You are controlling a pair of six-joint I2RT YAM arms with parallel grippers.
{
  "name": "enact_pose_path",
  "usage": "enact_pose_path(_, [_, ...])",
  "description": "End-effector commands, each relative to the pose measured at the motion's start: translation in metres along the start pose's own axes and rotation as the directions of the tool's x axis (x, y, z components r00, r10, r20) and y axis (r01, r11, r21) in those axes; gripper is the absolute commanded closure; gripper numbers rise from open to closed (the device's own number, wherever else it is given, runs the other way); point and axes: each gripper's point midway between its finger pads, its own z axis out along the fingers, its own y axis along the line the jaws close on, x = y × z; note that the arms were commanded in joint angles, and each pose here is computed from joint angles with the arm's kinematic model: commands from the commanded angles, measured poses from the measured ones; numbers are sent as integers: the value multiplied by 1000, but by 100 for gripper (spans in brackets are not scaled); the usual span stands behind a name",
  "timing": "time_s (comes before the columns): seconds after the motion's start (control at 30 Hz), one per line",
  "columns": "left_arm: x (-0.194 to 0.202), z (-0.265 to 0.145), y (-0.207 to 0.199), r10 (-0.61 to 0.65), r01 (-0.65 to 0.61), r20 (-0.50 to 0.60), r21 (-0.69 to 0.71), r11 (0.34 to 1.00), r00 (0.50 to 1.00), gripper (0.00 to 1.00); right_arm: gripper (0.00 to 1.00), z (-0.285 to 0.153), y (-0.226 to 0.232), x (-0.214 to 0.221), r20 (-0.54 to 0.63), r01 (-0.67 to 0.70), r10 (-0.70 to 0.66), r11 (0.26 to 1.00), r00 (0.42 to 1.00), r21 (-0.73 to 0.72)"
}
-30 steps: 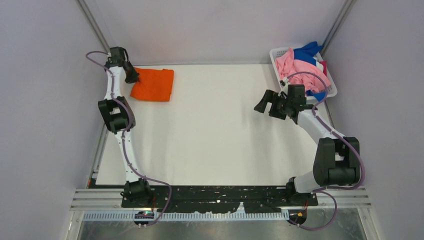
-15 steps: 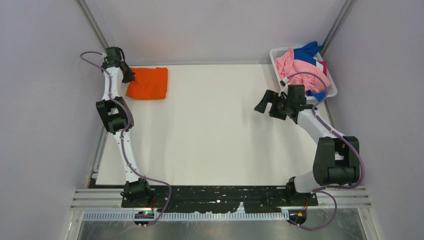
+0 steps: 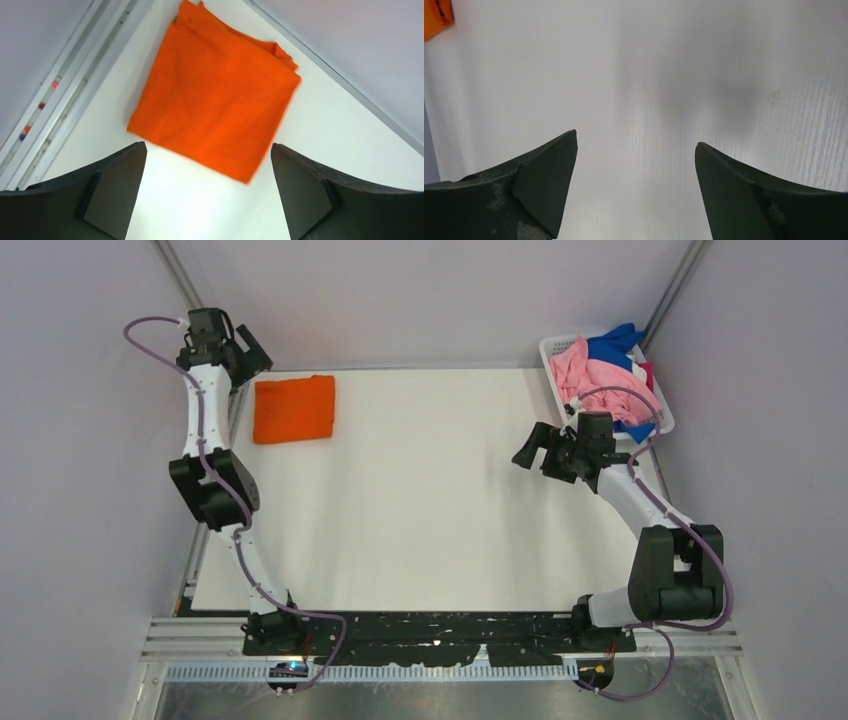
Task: Fold and stack the t-shirts
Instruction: Reset both arms
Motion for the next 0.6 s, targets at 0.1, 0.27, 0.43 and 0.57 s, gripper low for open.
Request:
enact_pose_path(0.1, [66,-135,-66,170,-175,60,103,979,984,0,5,-36,-2,4,68,28,-32,998,997,57])
enact_pose_path(0.27, [188,-187,-98,283,-281,38,293,914,958,0,5,-55,-5,20,107,46,-53,997,993,69])
enact_pose_path(0.43, [276,-225,-83,275,-257,22,431,865,961,0,4,-65,-9,33,142,45,-55,996,988,74])
enact_pose_path(0.57, [319,-230,-61,263,-226,-11,474,851,965,0,5,-65,-11,49,137,37,-44,998,990,53])
